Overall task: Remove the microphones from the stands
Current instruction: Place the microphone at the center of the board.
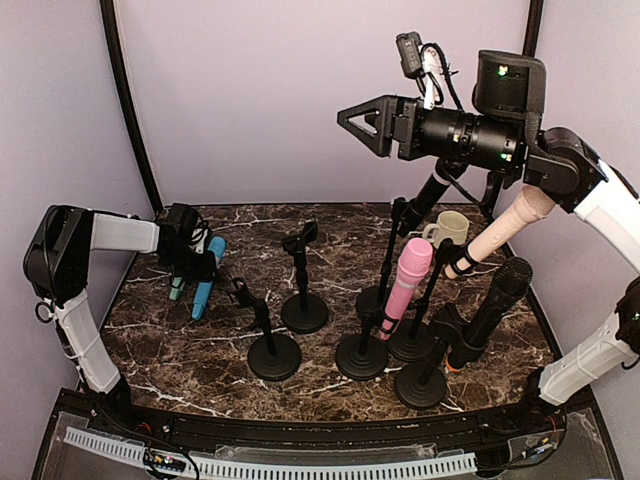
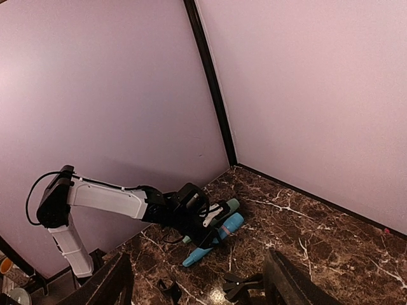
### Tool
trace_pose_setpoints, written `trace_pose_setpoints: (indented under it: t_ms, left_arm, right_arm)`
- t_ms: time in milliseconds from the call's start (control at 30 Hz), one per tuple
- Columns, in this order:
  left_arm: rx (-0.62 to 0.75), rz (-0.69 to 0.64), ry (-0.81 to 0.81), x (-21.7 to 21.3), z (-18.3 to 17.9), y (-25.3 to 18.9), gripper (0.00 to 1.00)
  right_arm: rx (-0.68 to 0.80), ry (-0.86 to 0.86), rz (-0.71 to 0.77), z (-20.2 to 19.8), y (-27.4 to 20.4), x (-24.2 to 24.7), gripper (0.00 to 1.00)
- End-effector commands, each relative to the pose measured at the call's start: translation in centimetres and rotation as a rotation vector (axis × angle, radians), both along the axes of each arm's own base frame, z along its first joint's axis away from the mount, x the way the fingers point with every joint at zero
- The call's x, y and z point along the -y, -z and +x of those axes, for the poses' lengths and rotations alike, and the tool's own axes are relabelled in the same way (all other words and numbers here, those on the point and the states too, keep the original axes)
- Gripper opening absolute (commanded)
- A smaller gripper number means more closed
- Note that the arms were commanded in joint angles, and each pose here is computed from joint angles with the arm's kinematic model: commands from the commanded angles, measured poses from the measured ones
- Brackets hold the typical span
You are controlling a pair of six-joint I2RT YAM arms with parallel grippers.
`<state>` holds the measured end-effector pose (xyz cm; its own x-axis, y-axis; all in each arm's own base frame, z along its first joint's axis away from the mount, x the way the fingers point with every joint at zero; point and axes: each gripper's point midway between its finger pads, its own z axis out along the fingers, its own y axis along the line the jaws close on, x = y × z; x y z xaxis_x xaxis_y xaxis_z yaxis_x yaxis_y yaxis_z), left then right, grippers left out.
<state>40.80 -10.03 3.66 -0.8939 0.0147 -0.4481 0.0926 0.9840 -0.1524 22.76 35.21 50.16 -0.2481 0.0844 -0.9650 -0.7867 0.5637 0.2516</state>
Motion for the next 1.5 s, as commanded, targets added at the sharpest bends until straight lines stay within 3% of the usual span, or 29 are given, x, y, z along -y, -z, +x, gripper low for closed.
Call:
trace_pose_setpoints:
  t_ms: [0, 233, 600, 767, 1033, 1233, 1467]
  left_arm:
    - [0.041, 0.042, 0.007, -0.6, 1.3, -0.5, 0.35]
    - [0.027, 0.043, 0.016, -0.5, 1.4, 0.0, 0.48]
    - [0.052, 0.016, 0.033, 0.1, 1.5, -1.4, 0.52]
    - [0.153, -0.023, 0.045, 0.6, 2.0, -6.4, 0.57]
    - [0.424, -0.054, 0.109, 1.3, 1.0, -19.0, 0.64]
    - [0.702, -0.097, 0.366, 7.4, -4.2, -29.7, 0.64]
    - [0.844, -0.273, 0.726, 17.1, -12.3, -34.8, 0.65]
  right_arm:
    - [0.021, 0.005, 0.009, 0.1, -0.4, 0.2, 0.71]
    - [0.019, 0.005, -0.003, 0.2, 0.0, -0.1, 0.71]
    - [0.024, 0.011, -0.003, 0.2, -0.1, 0.2, 0.71]
    - [0.027, 0.013, -0.010, 0.1, -0.1, 0.4, 0.71]
    - [0.006, 0.000, -0.075, -0.3, 1.6, 0.8, 0.71]
    - [-0.018, -0.034, -0.137, -1.4, 3.0, 1.4, 0.77]
    - [-0.071, -0.050, -0.186, -3.3, 3.8, 3.0, 0.84]
